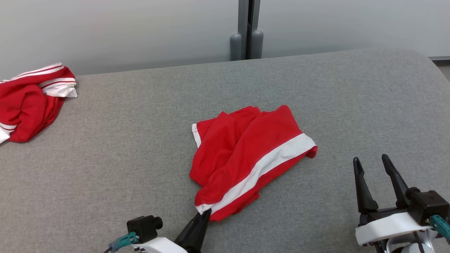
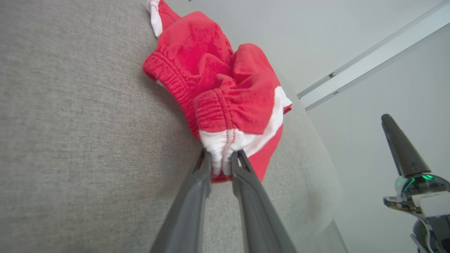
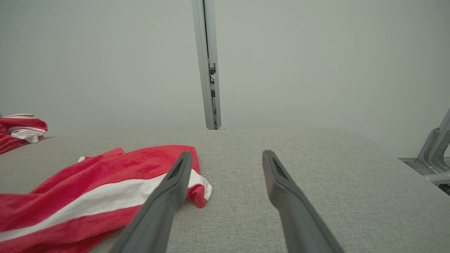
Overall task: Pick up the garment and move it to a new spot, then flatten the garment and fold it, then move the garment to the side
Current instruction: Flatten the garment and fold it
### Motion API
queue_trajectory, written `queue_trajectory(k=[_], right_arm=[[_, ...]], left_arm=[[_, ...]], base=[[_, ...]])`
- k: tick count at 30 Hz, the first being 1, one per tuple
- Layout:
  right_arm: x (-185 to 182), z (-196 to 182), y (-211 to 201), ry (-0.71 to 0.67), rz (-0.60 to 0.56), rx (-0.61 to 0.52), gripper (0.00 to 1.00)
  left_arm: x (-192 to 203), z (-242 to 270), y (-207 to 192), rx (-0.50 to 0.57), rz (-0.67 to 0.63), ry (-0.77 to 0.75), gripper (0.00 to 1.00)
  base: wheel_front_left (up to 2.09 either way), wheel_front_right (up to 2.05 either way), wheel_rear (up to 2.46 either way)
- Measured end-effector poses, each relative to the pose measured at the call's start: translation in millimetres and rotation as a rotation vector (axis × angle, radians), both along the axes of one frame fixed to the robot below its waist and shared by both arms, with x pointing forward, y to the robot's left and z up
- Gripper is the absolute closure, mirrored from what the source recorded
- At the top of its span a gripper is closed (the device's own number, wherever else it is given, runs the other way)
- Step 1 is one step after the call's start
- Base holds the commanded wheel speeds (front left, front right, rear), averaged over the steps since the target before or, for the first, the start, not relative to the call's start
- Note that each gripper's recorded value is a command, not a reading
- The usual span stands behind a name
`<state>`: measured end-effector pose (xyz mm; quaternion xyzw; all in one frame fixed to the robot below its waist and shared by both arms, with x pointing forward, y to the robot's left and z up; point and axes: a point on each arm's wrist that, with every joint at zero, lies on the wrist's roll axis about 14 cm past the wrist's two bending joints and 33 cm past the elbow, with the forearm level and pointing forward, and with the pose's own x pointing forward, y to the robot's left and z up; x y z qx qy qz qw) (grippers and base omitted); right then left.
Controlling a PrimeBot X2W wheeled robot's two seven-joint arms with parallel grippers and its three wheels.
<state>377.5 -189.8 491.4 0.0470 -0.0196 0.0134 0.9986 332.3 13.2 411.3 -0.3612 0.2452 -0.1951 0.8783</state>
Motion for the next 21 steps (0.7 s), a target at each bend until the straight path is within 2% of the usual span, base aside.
queue_trajectory(k=[2, 11, 21], right_arm=[[0, 0, 1, 0.0, 0.003, 0.0, 0.0], [3, -20, 2, 0.064, 0.008, -0.012, 0.0], [27, -54, 45, 0.179, 0.139, 0.002, 0.0]], left_arm=[[4, 5, 5, -0.008, 0.03, -0.026, 1.0], [25, 8, 54, 0.064, 0.177, -0.079, 1.0], [39, -4, 91, 0.164, 0.253, -0.081, 1.0]], base=[[0.0, 0.0, 0.0], [0.0, 0.0, 0.0], [0.0, 0.0, 0.0]])
